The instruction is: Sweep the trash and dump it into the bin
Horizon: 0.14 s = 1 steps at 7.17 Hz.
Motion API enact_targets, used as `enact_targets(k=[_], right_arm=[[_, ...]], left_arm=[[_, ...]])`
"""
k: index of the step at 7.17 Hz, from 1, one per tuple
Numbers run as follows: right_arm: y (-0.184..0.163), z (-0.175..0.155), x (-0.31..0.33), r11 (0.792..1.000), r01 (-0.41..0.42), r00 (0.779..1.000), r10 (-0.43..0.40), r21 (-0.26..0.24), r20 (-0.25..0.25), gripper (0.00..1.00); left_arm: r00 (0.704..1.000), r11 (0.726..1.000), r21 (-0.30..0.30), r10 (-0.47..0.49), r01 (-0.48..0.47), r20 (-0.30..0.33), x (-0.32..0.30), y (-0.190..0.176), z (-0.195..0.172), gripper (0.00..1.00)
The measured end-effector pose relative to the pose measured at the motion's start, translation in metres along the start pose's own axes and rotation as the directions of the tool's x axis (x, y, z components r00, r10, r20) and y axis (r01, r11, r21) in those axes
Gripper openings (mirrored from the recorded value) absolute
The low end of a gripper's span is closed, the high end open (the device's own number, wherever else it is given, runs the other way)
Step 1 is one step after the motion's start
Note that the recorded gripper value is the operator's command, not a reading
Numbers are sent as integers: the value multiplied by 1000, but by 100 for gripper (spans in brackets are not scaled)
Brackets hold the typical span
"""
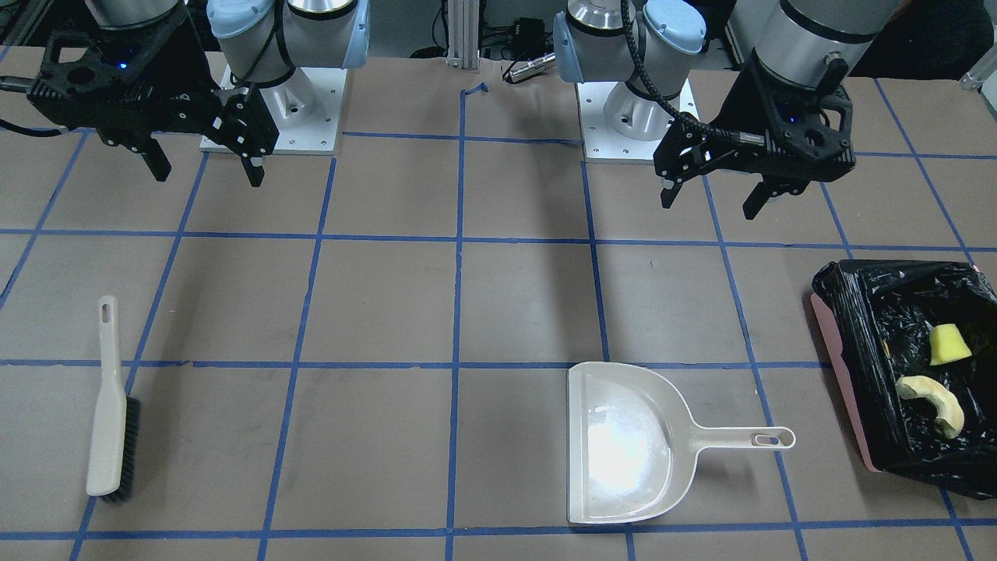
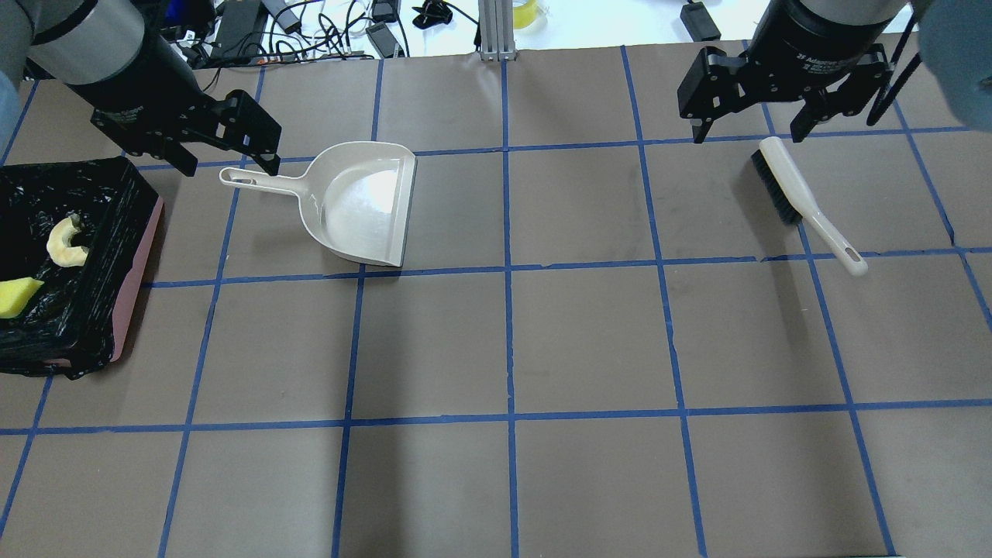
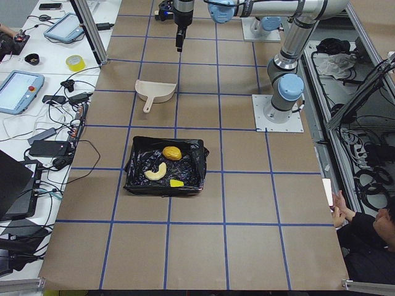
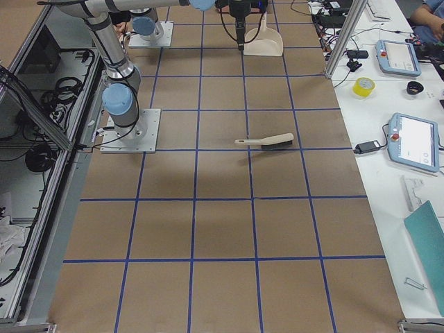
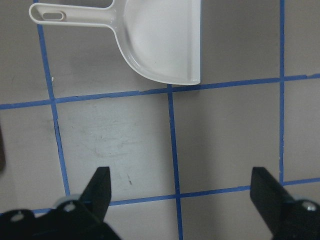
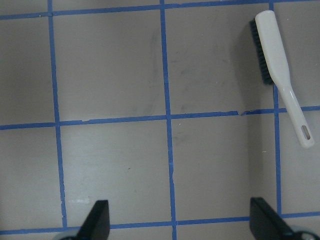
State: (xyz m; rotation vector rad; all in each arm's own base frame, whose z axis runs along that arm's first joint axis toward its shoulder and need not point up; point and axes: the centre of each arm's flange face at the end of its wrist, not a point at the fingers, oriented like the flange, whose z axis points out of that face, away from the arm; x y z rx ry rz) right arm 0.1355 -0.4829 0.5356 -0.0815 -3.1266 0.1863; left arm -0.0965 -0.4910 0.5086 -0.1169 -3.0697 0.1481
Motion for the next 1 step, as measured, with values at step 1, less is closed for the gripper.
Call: enact_targets(k=[1], right_arm=[[0,0,1,1000,-1,1000,1,-1,0,100]], left_arm=[[1000,1000,1,6,-6,2,1,3,0,100]])
